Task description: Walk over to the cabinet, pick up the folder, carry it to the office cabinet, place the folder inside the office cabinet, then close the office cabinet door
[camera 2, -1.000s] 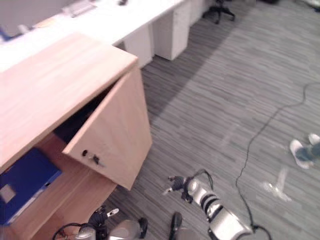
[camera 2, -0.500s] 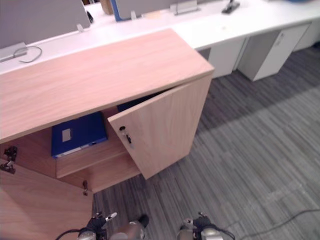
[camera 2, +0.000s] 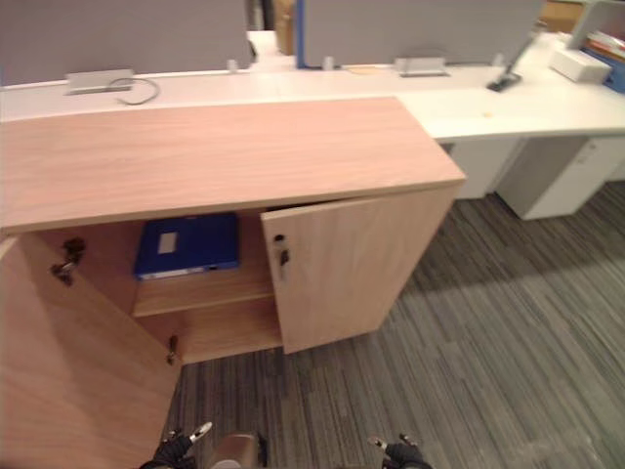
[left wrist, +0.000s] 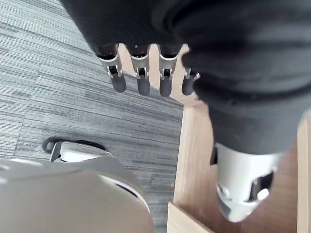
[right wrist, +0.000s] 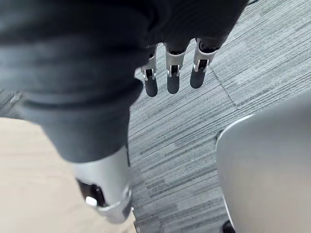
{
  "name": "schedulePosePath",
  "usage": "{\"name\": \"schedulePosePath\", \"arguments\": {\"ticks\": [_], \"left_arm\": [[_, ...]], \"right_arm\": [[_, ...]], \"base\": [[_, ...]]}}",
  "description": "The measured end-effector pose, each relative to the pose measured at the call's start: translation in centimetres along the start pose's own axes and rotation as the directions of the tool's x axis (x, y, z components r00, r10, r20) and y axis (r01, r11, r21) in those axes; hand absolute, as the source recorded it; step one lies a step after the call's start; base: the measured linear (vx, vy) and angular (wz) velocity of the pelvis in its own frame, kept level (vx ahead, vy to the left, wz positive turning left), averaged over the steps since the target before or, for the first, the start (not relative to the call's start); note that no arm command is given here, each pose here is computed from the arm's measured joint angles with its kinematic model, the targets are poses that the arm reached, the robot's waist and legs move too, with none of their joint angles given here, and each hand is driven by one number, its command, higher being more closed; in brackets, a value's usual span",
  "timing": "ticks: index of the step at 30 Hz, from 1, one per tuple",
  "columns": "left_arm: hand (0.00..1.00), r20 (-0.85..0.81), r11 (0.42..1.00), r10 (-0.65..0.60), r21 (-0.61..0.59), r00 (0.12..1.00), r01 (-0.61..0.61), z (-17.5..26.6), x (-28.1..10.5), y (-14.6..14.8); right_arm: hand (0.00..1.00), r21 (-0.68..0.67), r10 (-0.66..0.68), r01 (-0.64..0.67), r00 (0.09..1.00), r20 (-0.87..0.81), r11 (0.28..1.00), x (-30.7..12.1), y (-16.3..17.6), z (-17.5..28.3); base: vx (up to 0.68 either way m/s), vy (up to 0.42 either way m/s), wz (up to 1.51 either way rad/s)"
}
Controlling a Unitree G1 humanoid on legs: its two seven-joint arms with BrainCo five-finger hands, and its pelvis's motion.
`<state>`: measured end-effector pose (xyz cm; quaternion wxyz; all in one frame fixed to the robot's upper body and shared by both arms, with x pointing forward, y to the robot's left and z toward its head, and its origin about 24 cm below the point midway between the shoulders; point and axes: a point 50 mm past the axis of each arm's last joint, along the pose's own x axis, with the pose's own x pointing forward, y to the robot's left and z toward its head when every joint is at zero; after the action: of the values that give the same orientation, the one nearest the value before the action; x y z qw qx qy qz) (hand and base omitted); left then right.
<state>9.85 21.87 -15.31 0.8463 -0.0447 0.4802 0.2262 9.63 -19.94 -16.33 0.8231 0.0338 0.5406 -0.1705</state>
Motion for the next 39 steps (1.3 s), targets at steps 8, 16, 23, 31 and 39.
{"name": "schedulePosePath", "arguments": {"ticks": [8, 16, 23, 31, 39], "left_arm": [[0.0, -0.042, 0.999, 0.039, 0.017, 0.998, -0.038, -1.4, -0.3, 1.4], [0.0, -0.079, 0.997, 0.037, 0.064, 0.996, -0.032, -2.5, -0.5, 1.6], [0.0, -0.066, 0.996, 0.028, 0.086, 0.997, -0.022, -2.0, -0.3, 1.4], [0.0, -0.12, 0.997, 0.074, 0.007, 0.99, -0.073, -3.3, -0.6, 2.1], [0.0, -0.097, 0.997, 0.076, -0.027, 0.992, -0.079, -2.7, -0.5, 2.0]], "right_arm": [[0.0, 0.159, -0.003, 0.009, 0.999, -0.036, 0.987, -0.2, 0.3, -1.1], [0.0, 0.162, -0.007, 0.014, 0.999, -0.048, 0.987, -0.4, 0.2, -1.7], [0.0, 0.159, -0.005, 0.011, 0.999, -0.04, 0.987, -0.4, 0.3, -1.6], [0.0, 0.197, -0.02, 0.036, 0.996, -0.086, 0.98, -0.5, -0.4, -2.7], [0.0, 0.242, -0.014, 0.035, 0.996, -0.087, 0.97, -0.3, 0.0, -2.2]], "base": [[0.01, 0.142, 0.45], [0.14, 0.021, 0.45], [0.06, -0.126, 1.15], [0.01, -0.286, 0.36], [-0.04, -0.089, 0.61]]}}
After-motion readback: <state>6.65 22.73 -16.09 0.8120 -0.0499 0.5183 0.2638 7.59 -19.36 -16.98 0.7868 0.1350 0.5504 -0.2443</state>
